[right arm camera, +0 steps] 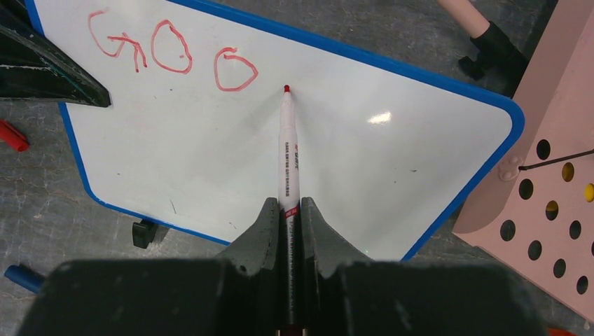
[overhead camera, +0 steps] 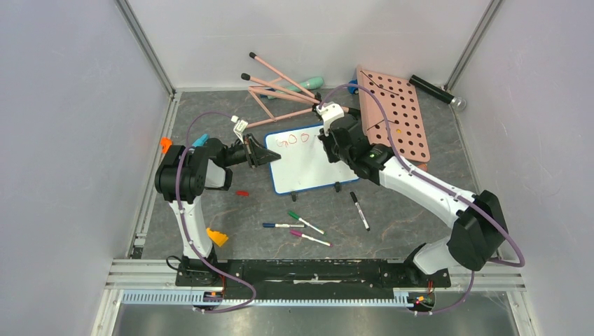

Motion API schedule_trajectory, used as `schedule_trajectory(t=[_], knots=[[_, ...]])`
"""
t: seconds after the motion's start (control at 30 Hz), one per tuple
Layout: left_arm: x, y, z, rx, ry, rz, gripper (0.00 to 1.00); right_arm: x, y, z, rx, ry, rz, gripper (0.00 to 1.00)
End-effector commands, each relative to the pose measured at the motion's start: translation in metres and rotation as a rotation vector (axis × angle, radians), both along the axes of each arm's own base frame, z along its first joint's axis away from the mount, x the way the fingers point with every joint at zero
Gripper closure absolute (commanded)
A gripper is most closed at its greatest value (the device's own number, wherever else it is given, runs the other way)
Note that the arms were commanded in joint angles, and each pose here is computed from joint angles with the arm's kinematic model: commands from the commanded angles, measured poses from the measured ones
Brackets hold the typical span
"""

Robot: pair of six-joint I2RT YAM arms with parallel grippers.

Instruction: Write a sentence on the whiteboard

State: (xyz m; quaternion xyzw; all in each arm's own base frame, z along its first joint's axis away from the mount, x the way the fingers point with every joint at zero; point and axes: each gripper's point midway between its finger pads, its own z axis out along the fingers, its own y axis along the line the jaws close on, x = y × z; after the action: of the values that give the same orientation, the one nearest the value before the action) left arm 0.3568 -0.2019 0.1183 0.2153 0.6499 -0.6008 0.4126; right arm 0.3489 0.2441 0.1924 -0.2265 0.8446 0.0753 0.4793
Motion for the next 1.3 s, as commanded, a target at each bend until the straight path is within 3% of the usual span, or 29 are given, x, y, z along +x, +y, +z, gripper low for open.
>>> schedule_trajectory(t=[0.0,0.6,1.27], knots=[[0.01,0.005,0.004,0.023,-0.165,0.032,0.98,0.015,0.009,0.023,0.051,-0.049,-0.009,1.0],[0.01,0.005,0.003,0.024,-0.164,0.033,0.98,-0.004,-0.001,-0.001,-0.002,0.01,0.027,1.0],[0.01,0.005,0.003,0.023,-0.162,0.032,0.98,0.027,-0.003,0.029,0.0,-0.055,-0.049,1.0]])
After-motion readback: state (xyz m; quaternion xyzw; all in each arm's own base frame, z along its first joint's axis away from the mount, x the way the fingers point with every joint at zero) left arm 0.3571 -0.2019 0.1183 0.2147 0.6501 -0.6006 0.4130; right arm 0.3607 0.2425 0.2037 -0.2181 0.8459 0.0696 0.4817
